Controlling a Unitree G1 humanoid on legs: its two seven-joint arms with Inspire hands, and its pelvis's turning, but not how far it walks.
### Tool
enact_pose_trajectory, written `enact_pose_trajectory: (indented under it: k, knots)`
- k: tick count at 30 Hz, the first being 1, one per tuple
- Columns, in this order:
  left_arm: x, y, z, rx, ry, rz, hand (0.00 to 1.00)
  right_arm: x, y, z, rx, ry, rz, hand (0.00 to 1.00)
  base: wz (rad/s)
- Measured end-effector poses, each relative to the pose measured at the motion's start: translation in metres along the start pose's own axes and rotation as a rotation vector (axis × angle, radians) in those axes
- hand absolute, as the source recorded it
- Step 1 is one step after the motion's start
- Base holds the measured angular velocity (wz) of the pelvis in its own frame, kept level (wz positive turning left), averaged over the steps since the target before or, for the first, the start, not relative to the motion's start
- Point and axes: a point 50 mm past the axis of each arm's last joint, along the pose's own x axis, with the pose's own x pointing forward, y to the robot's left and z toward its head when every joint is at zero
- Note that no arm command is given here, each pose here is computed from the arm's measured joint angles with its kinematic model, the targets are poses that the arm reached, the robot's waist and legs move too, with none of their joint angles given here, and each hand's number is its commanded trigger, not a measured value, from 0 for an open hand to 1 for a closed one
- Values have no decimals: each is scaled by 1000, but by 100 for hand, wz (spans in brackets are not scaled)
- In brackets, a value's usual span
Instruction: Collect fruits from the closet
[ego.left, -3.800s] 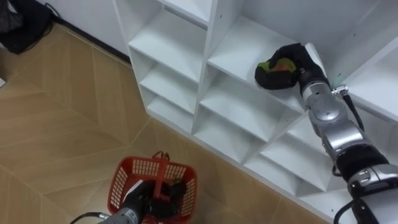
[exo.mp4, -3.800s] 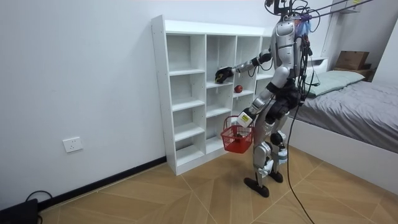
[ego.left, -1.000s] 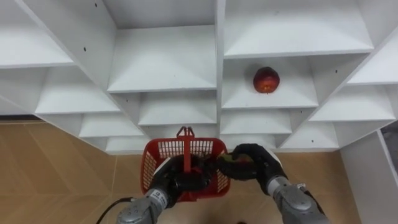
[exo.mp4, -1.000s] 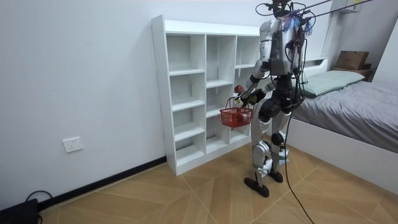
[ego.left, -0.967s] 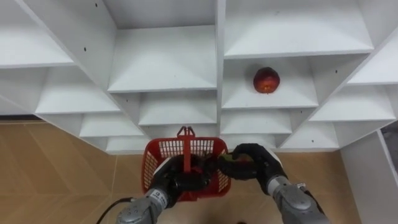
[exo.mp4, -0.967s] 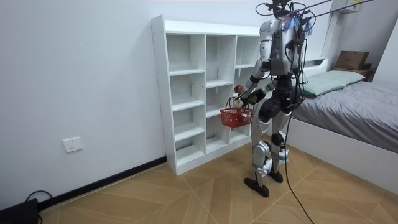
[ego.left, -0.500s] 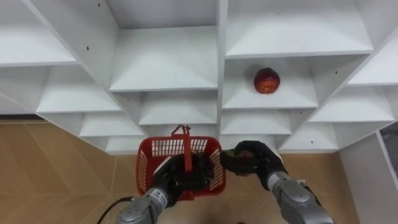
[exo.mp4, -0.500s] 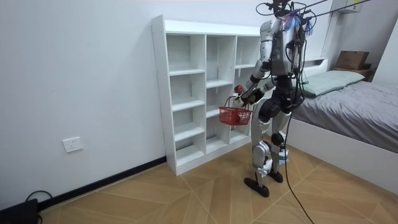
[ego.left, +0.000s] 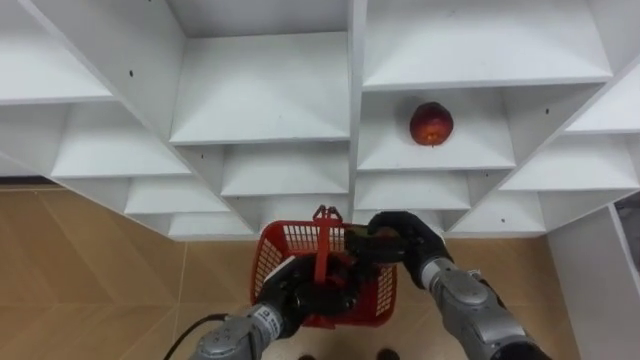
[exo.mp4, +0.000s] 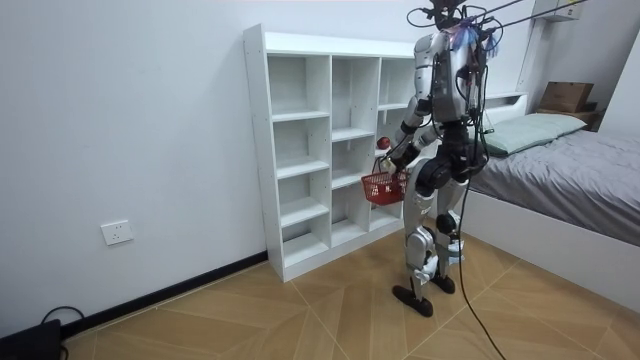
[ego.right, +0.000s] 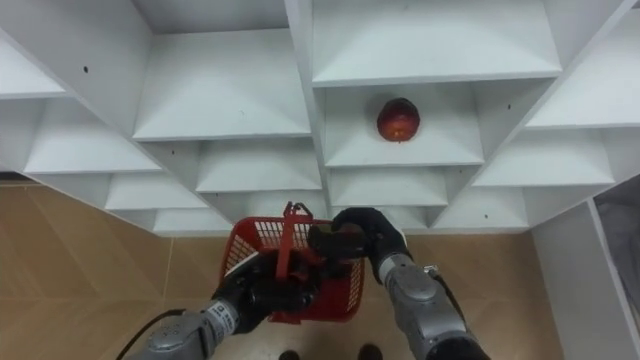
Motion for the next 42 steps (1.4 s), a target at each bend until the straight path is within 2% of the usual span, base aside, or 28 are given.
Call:
enact_pose_trajectory:
  k: [35,36,38,39,42]
  knots:
    - [1,-11,-11,25,78,-69,100,-1,7,-18,-22,97,41,99,0]
    - [1,-11,-11,26,78,-70,100,-1,7,-19,-22,99,42,78,0]
    - [1,-11,-12,31,84,-72,100,-1,7,-21,-21,109,44,51,0]
    - [1,-11,-12,32,85,-73,100,-2,7,-21,-22,110,45,0,0]
    - [1,-11,-12,32,85,-73,100,-1,7,-21,-22,107,44,0,0]
